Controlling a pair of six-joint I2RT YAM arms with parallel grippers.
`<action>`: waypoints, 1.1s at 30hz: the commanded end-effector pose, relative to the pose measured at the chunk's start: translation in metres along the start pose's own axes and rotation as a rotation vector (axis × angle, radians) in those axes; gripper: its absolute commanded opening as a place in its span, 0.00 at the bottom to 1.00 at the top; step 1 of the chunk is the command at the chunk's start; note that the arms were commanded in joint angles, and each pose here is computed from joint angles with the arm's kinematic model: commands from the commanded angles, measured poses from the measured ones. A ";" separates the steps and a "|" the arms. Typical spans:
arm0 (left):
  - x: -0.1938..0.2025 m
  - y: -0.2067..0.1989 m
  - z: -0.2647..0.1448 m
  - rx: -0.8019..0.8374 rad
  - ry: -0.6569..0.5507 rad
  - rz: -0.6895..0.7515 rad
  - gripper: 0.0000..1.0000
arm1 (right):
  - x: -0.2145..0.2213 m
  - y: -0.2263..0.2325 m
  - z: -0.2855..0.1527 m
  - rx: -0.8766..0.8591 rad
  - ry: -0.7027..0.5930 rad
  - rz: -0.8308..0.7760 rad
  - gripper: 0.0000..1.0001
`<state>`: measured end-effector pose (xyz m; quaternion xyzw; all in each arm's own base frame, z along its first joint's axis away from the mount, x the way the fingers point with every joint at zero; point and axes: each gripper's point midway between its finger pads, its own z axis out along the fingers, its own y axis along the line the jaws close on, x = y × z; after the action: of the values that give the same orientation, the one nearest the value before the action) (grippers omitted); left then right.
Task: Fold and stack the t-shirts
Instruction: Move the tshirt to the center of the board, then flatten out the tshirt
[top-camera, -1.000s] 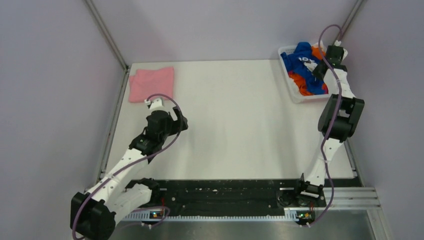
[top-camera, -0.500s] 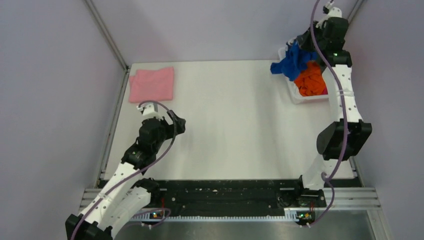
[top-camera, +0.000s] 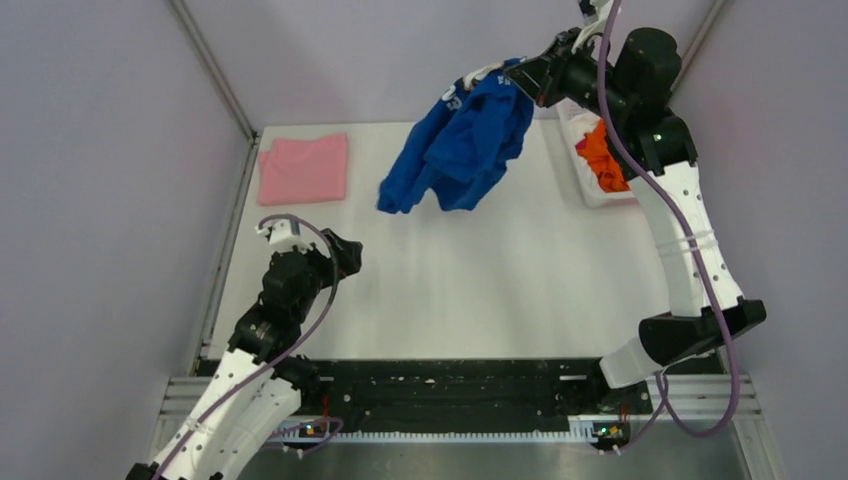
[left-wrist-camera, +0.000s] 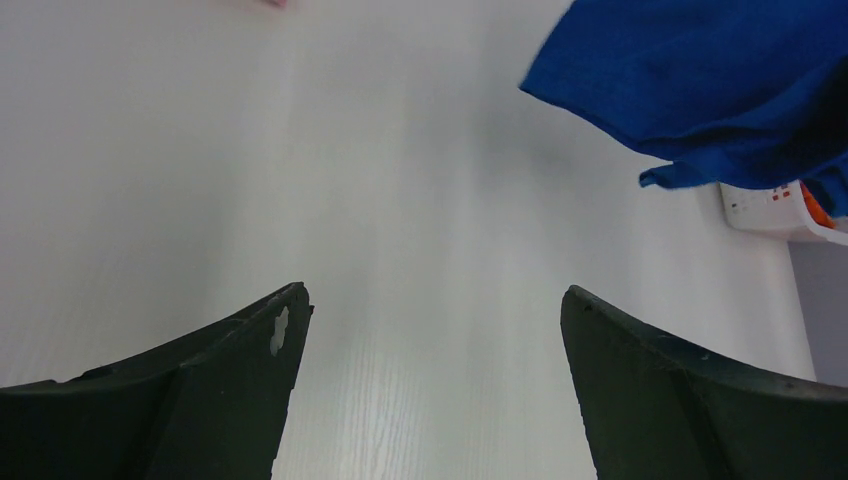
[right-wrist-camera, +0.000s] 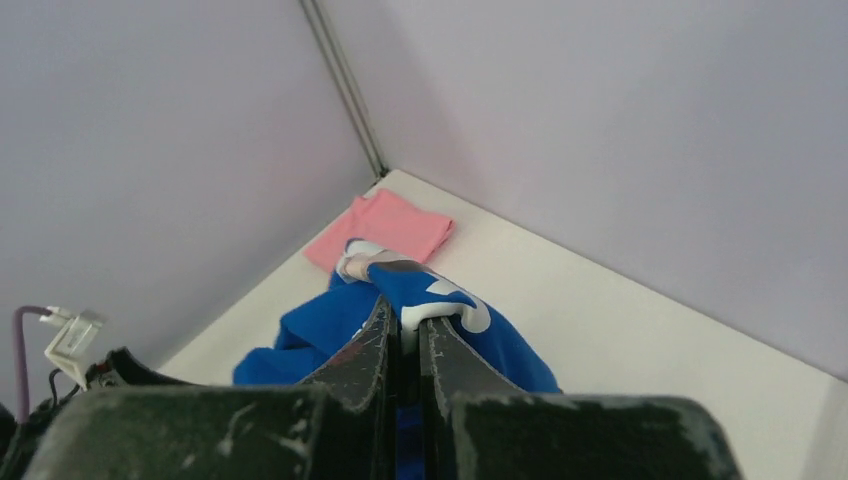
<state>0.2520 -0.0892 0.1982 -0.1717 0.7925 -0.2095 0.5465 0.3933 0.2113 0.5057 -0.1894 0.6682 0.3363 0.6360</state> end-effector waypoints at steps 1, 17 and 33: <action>-0.001 0.008 -0.003 -0.034 -0.016 -0.022 0.99 | 0.005 0.013 -0.019 -0.050 -0.026 -0.036 0.00; 0.053 0.024 0.028 -0.119 0.180 -0.044 0.99 | 0.319 -0.164 -0.139 0.998 0.587 0.171 0.69; 0.077 0.008 0.165 -0.298 0.405 0.060 0.99 | 0.393 -0.067 -0.169 0.753 0.563 0.377 0.99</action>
<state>0.3373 -0.1379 0.0701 -0.1835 0.9160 -0.1170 0.3370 0.2810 0.0929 0.1105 0.1033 0.9103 0.0942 0.3897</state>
